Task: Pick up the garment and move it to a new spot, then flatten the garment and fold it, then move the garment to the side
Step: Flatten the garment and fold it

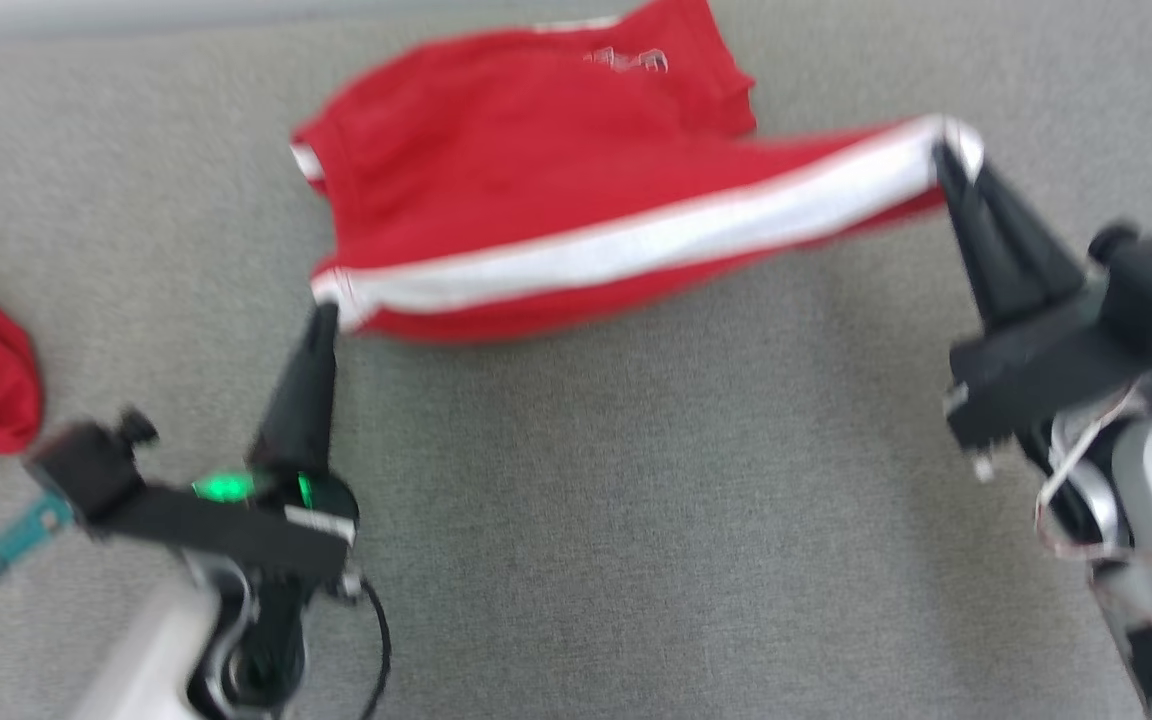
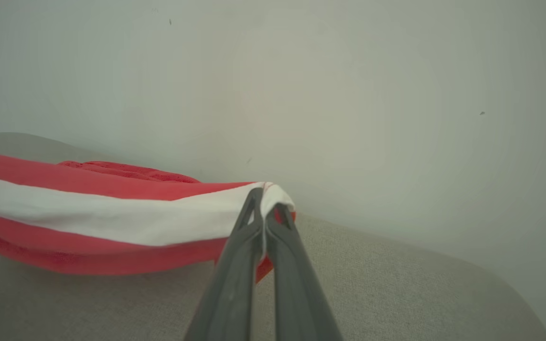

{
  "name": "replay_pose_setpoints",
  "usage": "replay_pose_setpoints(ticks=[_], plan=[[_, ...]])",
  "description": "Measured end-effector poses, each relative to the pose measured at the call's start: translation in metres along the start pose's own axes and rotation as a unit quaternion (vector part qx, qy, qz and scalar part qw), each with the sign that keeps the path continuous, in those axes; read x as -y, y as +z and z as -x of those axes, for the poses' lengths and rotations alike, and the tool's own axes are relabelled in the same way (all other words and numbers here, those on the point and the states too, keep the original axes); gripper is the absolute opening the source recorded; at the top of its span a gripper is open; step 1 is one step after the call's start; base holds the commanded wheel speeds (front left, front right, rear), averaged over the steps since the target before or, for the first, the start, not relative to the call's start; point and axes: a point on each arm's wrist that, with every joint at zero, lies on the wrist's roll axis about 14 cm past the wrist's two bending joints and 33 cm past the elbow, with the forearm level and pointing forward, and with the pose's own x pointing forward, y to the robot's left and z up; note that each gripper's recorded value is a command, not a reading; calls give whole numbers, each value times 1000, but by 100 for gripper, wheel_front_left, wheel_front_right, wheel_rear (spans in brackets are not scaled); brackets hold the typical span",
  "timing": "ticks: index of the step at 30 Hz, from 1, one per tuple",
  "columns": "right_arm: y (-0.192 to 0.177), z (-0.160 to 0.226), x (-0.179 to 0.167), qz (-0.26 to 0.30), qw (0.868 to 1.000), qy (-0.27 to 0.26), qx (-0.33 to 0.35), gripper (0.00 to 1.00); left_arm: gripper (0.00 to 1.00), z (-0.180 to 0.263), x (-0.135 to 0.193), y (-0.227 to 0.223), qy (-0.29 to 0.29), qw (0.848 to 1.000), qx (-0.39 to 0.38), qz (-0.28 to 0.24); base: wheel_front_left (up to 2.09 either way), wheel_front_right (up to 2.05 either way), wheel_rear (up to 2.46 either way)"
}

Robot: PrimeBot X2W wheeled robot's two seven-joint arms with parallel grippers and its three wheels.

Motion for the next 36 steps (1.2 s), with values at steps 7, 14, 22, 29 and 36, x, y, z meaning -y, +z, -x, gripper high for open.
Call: replay_pose_setpoints(ticks=[7,14,22,29,36], plan=[[-34,57,-13,-6,994,8,-110,0,0,49,10,-21,19,999,-35,20,0,0,0],[-62,117,-20,-46,976,5,-214,0,0,97,8,-42,54,996,-67,36,0,0,0],[-94,195,-42,-125,930,9,-345,0,0,143,9,-64,70,990,-118,17,0,0,0],[-109,244,-62,-184,888,8,-422,0,0,181,-8,-92,114,973,-199,0,0,0,0],[-115,276,-74,-205,856,2,-474,0,0,202,-13,-101,138,960,-242,-13,0,0,0]])
